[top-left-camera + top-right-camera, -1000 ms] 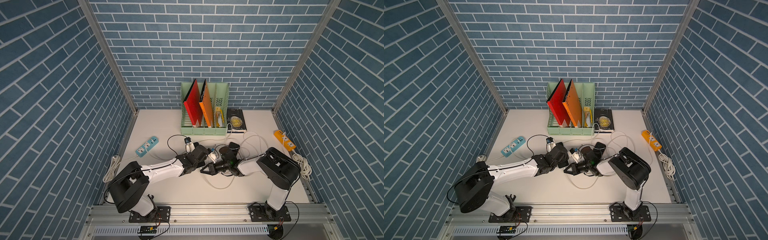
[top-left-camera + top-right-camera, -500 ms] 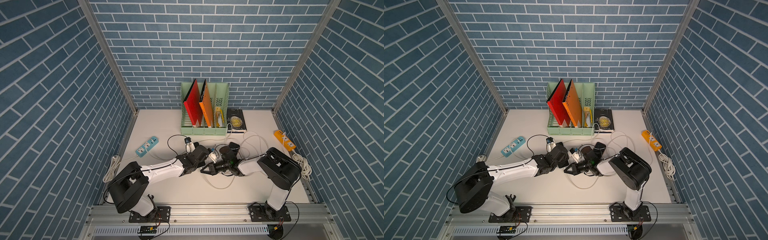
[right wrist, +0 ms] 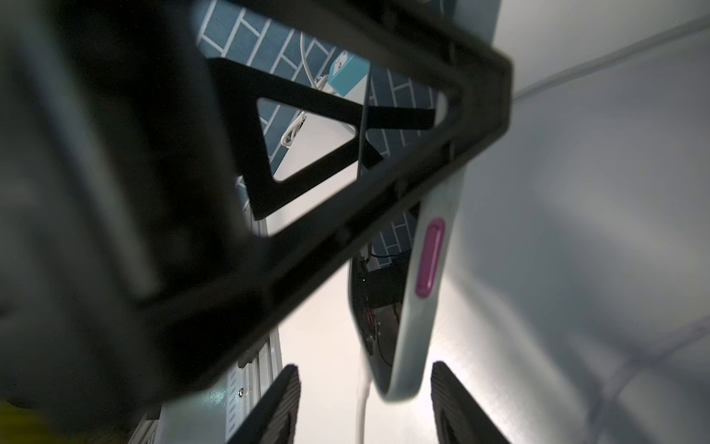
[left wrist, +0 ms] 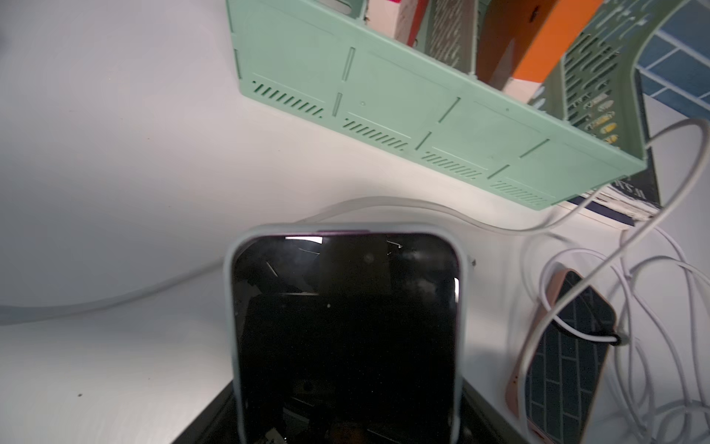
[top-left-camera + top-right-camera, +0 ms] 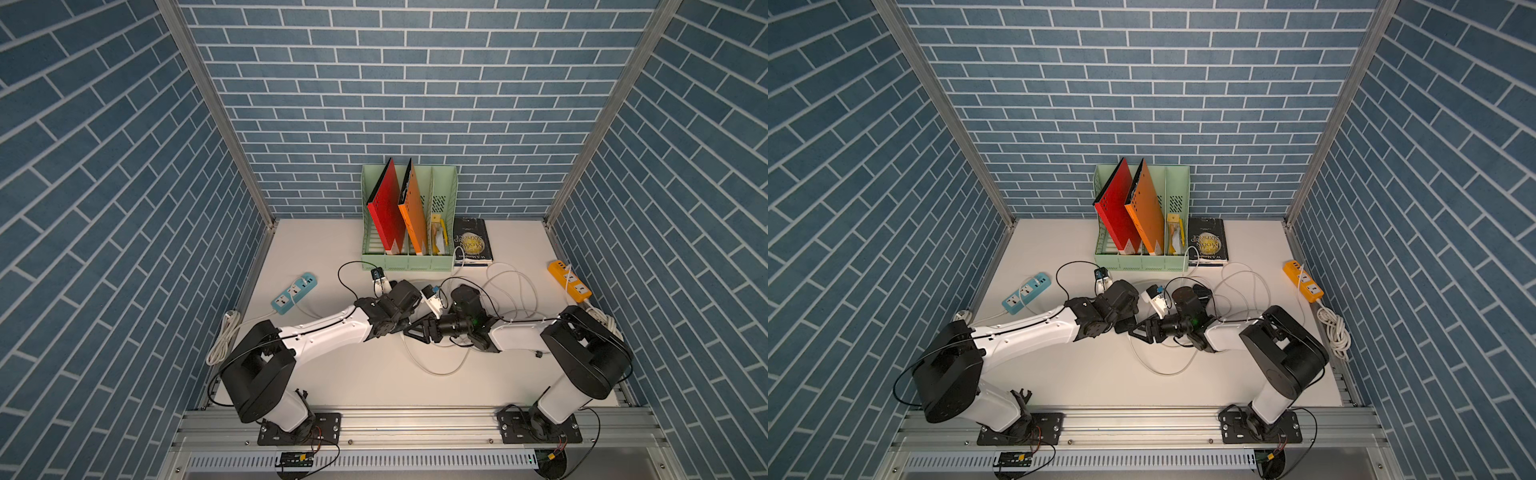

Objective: Plug the charging cable into the phone
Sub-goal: Place the phone at the center of the board.

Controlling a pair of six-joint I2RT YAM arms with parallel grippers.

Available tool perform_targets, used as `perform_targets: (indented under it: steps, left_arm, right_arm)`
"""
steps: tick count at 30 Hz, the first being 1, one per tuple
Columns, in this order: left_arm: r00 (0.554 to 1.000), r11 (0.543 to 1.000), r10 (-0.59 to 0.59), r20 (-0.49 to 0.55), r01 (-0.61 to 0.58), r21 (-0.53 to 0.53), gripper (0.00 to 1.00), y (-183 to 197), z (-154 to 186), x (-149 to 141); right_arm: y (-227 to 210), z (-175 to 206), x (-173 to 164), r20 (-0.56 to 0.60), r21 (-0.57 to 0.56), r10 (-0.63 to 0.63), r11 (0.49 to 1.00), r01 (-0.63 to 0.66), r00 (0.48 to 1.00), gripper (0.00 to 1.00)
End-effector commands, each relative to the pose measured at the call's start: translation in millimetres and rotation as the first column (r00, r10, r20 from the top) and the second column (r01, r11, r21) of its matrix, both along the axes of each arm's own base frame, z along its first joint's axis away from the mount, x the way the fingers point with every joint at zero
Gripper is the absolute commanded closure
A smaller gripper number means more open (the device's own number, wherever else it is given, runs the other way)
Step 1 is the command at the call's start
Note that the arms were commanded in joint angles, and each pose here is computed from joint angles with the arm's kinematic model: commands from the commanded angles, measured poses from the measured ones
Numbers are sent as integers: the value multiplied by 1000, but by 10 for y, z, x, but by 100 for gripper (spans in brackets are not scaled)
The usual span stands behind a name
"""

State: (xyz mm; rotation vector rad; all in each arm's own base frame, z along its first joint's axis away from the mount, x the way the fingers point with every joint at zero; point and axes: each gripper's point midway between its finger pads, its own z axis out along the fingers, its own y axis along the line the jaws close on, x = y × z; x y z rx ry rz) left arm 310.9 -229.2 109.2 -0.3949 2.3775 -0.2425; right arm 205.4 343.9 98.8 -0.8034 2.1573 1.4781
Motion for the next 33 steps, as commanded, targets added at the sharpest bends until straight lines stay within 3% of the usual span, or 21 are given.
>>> perform_targets:
  steps: [1, 11, 21, 25, 30, 33]
  left_arm:
    - [998, 998, 49, -48, -46, 49, 100, 236, -145, 15]
    - [985, 989, 118, -123, -106, 103, 100, 600, -463, 55]
    - [976, 978, 145, -162, -117, 171, 85, 684, -623, 131]
    - [975, 979, 146, -171, -117, 166, 61, 696, -639, 144]
    - [976, 980, 145, -160, -120, 158, 3, 690, -567, 165]
    - [978, 981, 142, -153, -119, 153, 0, 679, -513, 188]
  right_arm:
    - [-109, -12, 66, 63, -21, -34, 999, 35, 997, 40]
    - [-271, -145, 268, 92, -105, -145, 983, 154, 985, 38]
    - [-294, -170, 291, 94, -116, -161, 978, 171, 982, 37]
    - [-296, -168, 292, 95, -117, -162, 978, 172, 982, 37]
    - [-313, -173, 307, 104, -125, -171, 975, 184, 980, 33]
    - [-323, -183, 321, 108, -132, -179, 972, 192, 978, 30]
